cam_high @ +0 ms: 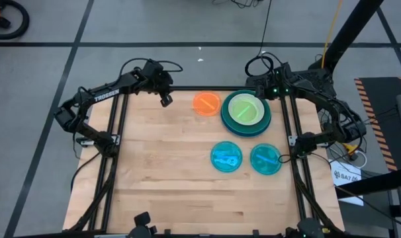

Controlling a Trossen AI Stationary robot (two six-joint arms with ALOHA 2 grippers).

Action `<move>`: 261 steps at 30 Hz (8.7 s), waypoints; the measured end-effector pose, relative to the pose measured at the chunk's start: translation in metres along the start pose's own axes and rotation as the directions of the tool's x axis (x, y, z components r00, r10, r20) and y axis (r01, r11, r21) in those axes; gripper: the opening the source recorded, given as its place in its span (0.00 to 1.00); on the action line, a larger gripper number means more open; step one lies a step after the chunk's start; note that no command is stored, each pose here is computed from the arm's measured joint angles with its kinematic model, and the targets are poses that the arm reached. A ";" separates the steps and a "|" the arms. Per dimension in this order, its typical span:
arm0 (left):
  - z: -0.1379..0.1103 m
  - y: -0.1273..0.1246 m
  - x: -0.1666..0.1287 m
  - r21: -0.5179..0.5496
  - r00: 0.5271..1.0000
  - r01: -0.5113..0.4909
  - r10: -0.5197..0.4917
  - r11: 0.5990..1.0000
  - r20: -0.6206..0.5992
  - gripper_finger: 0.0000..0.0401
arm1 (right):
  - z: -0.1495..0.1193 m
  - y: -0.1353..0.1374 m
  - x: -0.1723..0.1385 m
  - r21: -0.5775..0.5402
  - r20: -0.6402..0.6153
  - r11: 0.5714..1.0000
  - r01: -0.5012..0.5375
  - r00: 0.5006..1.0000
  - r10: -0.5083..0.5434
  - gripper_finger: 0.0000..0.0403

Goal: Stack plastic plates
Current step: Stack the left light blue plate on top of the light green plate

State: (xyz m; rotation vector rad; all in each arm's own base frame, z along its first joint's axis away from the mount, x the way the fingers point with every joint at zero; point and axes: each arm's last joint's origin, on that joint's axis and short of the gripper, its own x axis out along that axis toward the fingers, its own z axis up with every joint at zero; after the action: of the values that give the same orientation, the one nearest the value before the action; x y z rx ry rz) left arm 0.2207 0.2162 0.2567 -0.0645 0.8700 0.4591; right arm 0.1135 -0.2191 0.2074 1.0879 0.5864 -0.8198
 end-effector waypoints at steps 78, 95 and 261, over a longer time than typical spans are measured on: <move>0.018 -0.085 0.002 0.103 0.953 0.301 -0.304 0.948 0.011 0.22 | -0.264 0.233 0.006 -0.718 -0.403 0.665 -0.205 0.902 -0.157 0.35; 0.020 -0.096 0.002 0.156 0.946 0.319 -0.324 0.935 0.008 0.22 | -0.321 0.212 0.048 -0.947 -0.315 0.233 -0.222 0.791 -0.525 0.35; -0.027 -0.124 -0.123 0.258 0.878 0.347 -0.409 0.902 0.248 0.22 | -0.102 0.150 0.053 -0.954 -0.017 0.250 0.165 0.805 -0.594 0.00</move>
State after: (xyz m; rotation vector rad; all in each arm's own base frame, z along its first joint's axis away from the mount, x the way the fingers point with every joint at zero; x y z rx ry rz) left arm 0.1842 0.0538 0.3150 0.0252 0.5828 0.0017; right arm 0.2636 -0.1051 0.2097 -0.0612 1.5096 -0.4995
